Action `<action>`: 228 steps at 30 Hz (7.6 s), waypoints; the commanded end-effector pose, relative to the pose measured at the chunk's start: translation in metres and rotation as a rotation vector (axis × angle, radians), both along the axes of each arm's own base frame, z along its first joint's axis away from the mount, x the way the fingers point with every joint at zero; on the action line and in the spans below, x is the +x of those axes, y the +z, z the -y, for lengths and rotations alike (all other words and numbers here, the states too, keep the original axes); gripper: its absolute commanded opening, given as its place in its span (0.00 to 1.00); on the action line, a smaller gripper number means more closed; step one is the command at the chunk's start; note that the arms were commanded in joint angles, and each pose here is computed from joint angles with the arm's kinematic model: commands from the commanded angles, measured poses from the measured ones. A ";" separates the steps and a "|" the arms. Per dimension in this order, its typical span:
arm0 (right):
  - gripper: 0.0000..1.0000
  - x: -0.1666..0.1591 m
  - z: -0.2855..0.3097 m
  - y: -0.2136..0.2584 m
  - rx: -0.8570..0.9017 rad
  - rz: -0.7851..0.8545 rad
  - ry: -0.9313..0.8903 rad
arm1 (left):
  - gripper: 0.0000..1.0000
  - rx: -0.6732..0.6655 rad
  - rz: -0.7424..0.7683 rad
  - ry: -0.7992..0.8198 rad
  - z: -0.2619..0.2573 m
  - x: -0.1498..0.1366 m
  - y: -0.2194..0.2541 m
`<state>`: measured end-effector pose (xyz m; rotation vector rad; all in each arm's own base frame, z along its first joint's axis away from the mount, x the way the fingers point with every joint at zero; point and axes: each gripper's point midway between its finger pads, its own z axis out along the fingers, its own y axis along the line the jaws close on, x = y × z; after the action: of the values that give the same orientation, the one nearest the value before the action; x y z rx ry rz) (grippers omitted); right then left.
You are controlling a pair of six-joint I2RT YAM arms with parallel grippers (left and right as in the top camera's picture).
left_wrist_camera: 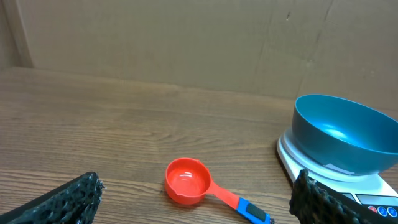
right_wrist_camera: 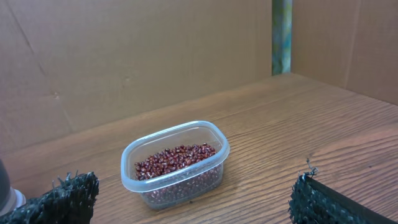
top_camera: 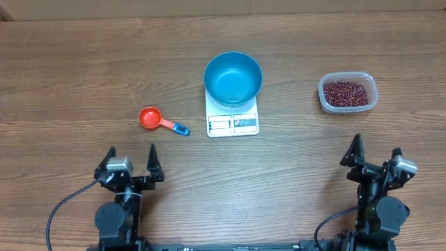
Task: Scoop item into bowl and weigh 150g on scale
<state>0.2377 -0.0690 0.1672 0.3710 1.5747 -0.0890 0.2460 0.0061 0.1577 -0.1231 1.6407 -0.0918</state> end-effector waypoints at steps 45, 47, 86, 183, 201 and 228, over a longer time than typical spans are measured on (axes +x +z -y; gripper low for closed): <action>1.00 0.000 0.001 -0.003 -0.001 -0.004 -0.008 | 1.00 0.076 0.230 0.032 -0.003 -0.041 0.146; 1.00 0.000 0.001 -0.003 -0.001 -0.004 -0.008 | 1.00 0.074 0.198 0.051 -0.006 -0.046 0.154; 1.00 0.000 0.001 -0.003 -0.001 -0.004 -0.008 | 0.73 -0.320 -0.912 0.024 0.016 0.061 0.054; 1.00 -0.024 -0.137 0.066 0.608 0.037 0.789 | 0.04 -0.909 -1.165 -0.007 0.074 0.060 0.038; 1.00 -0.042 -0.183 0.122 0.686 -0.415 1.133 | 0.04 -0.966 -1.254 0.060 0.079 0.042 0.032; 0.70 0.000 -0.303 0.064 0.804 -0.758 1.142 | 0.04 -1.214 -1.198 0.516 0.164 0.030 0.023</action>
<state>0.2291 0.2283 0.2395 -0.2053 2.2474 1.4769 0.2671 -0.1592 0.1728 -1.7305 2.5112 -0.6916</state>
